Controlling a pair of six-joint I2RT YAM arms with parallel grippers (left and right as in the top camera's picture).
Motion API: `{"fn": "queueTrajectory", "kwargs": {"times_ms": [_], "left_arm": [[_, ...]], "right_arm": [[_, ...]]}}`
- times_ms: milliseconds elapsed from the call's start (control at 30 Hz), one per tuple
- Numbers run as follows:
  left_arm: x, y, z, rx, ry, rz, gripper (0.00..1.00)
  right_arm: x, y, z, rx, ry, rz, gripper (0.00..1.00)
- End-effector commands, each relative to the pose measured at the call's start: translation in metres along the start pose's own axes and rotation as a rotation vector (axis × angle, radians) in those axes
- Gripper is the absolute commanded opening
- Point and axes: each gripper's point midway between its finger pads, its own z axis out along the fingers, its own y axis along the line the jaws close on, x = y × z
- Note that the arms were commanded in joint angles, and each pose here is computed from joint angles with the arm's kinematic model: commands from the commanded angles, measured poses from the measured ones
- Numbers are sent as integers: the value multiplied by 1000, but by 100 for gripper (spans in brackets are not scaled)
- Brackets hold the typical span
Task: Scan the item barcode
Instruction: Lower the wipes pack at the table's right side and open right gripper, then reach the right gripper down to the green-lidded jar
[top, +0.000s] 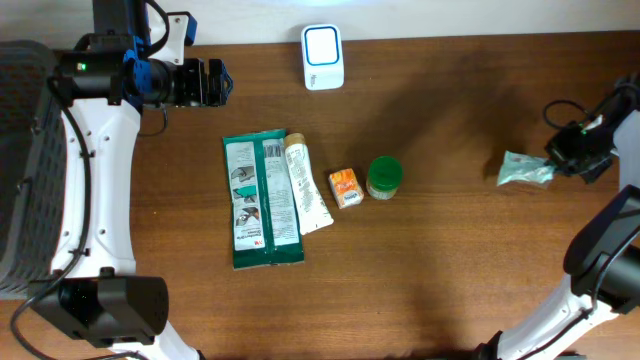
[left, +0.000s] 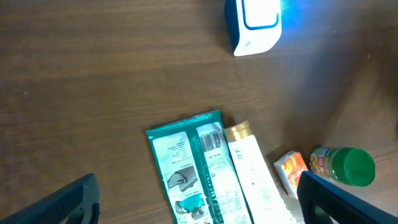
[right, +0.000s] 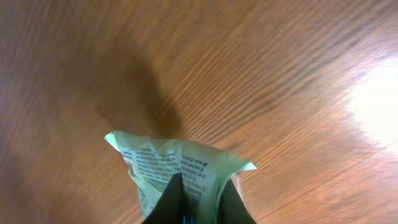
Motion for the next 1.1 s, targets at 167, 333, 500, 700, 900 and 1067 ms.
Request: {"fn": "queueTrajectory", "kwargs": {"times_ms": [167, 333, 500, 700, 900, 1067], "left_arm": [[-1, -2, -3, 7, -7, -9, 99], [-1, -2, -3, 7, -7, -9, 99], [-1, -2, -3, 7, -7, -9, 99], [-1, -2, -3, 7, -7, -9, 99], [-1, -2, -3, 7, -7, -9, 99], [-1, -2, -3, 7, -7, -9, 99]], "right_arm": [[1, 2, -16, -20, 18, -145, 92], [20, 62, -103, -100, -2, -395, 98], [117, 196, -130, -325, 39, -747, 98], [200, 252, -99, -246, 55, -906, 98], [235, 242, -42, 31, 30, -634, 99], [242, 224, -8, 102, 46, -538, 98]]}}
